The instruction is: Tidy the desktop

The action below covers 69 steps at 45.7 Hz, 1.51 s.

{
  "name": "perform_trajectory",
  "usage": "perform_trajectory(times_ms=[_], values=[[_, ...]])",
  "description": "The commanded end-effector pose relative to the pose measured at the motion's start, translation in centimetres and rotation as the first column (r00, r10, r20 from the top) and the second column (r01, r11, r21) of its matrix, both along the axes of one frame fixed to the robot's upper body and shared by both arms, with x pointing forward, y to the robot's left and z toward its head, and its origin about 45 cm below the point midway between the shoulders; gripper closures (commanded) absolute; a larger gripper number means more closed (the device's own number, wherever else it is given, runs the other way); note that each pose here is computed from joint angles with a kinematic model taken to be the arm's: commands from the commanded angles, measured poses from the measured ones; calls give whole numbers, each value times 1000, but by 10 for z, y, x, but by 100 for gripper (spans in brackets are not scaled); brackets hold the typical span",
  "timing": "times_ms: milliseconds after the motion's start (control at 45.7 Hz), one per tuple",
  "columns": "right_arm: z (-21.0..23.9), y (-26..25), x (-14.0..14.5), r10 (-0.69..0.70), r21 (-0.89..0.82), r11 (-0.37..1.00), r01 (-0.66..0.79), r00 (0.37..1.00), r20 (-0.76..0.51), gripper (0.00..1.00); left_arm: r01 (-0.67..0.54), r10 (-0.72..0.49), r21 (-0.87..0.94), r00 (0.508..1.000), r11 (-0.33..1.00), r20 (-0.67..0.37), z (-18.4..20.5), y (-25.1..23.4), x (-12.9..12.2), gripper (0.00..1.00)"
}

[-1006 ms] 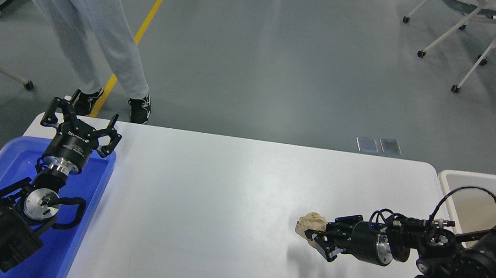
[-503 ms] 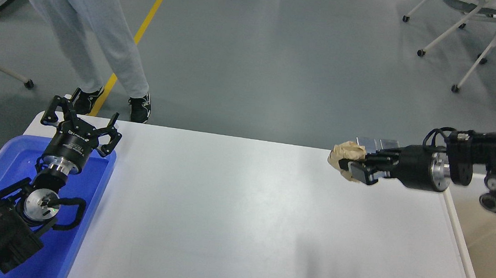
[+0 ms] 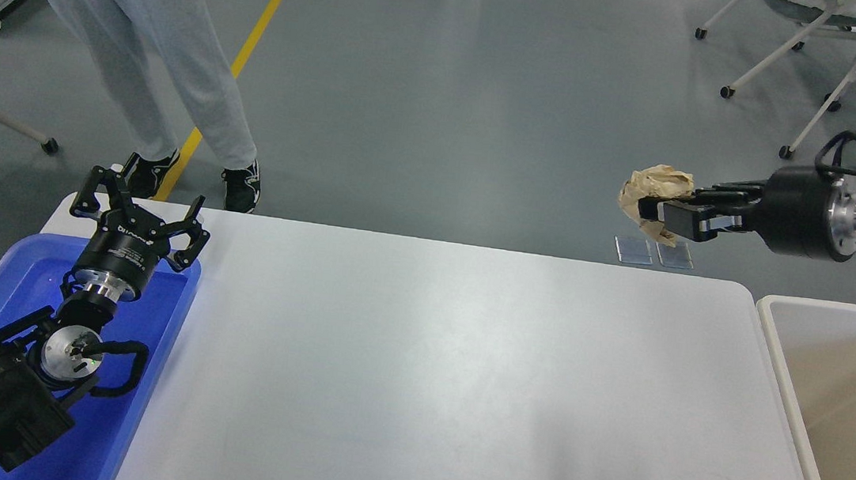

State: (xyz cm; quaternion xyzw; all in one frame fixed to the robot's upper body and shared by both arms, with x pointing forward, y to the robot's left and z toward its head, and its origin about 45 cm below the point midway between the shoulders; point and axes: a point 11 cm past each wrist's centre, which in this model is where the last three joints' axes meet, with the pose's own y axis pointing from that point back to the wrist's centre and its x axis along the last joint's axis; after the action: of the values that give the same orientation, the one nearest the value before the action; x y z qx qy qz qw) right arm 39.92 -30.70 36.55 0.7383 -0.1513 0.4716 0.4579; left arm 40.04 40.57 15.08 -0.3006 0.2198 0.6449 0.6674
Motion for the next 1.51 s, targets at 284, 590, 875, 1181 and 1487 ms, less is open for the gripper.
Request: perform_trajectory(times_ms=[284, 590, 875, 1181, 1487], values=[[-47, -178, -25, -555, 204, 806, 556, 829, -66, 100, 0, 0, 0, 1000, 1000, -2, -1, 0, -1, 0], [-111, -272, -70, -782, 117, 604, 788, 615, -99, 100, 0, 0, 0, 1000, 1000, -2, -1, 0, -1, 0], [-162, -312, -93, -901, 123, 410, 904, 423, -99, 100, 0, 0, 0, 1000, 1000, -2, -1, 0, -1, 0], [-216, -320, -111, -947, 84, 302, 950, 309, -93, 100, 0, 0, 0, 1000, 1000, -2, -1, 0, -1, 0], [-249, -303, -109, -960, 87, 263, 961, 270, -79, 100, 0, 0, 0, 1000, 1000, -2, -1, 0, -1, 0]])
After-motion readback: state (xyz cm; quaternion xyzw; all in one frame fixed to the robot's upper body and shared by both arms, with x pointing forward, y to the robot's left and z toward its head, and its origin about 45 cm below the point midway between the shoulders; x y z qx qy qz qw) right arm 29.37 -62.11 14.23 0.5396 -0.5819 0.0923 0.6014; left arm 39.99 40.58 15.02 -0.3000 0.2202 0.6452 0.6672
